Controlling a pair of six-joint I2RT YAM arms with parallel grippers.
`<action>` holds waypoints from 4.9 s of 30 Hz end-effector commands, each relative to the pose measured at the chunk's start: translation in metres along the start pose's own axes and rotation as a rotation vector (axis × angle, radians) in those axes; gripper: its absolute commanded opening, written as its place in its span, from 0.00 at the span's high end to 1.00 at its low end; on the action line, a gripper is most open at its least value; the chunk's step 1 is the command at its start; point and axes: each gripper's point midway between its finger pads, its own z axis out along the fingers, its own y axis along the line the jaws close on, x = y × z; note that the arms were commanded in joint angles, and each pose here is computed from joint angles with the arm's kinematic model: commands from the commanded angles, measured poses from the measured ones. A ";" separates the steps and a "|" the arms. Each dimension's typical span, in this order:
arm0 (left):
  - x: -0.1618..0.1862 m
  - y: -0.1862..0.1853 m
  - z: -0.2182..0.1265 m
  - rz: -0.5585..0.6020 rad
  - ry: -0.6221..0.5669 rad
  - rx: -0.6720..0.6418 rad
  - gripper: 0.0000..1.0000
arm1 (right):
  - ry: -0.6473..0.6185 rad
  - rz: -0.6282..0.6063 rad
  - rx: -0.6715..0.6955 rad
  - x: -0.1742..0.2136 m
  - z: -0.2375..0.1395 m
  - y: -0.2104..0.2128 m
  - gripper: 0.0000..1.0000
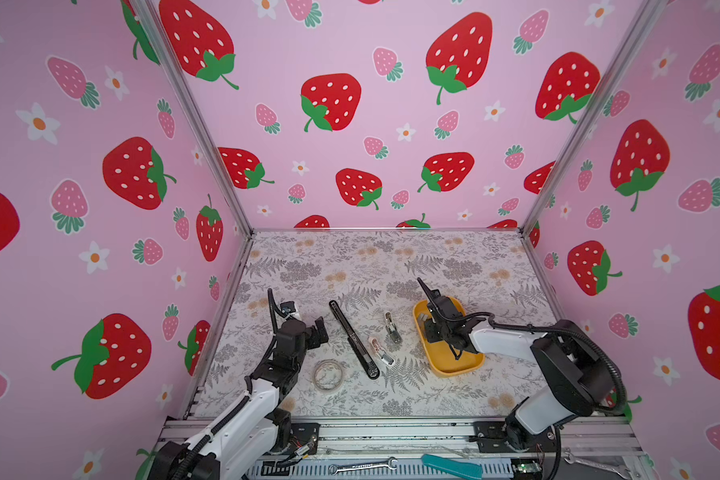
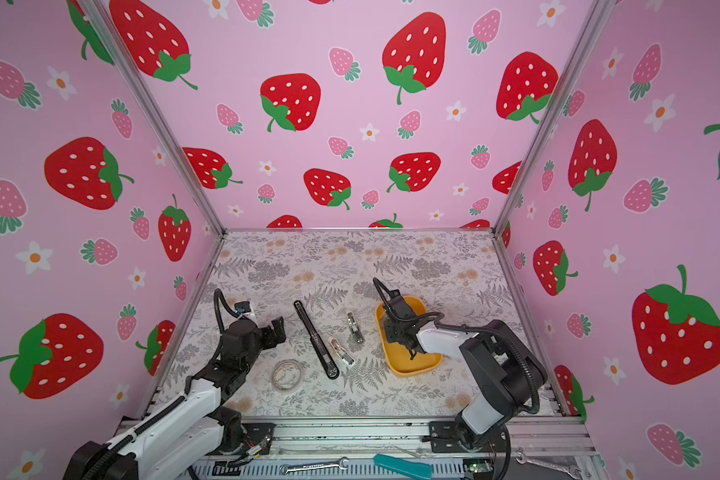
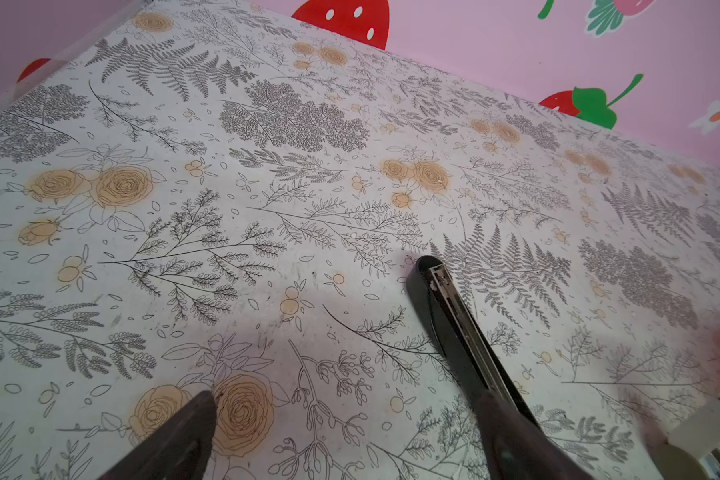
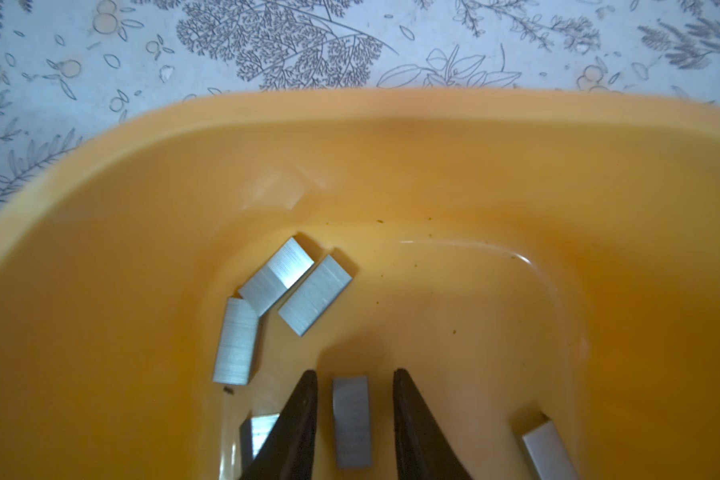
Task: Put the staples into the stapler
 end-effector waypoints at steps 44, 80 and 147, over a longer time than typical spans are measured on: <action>-0.002 -0.009 -0.001 -0.036 0.049 0.027 0.01 | -0.370 -0.105 -0.191 -0.070 -0.106 0.042 0.87; 0.000 -0.009 -0.001 -0.039 0.056 0.030 0.01 | -0.276 -0.194 -0.314 -0.040 -0.047 0.137 0.91; 0.000 -0.011 -0.001 -0.038 0.054 0.040 0.01 | -0.176 -0.208 -0.214 -0.025 -0.011 0.125 0.91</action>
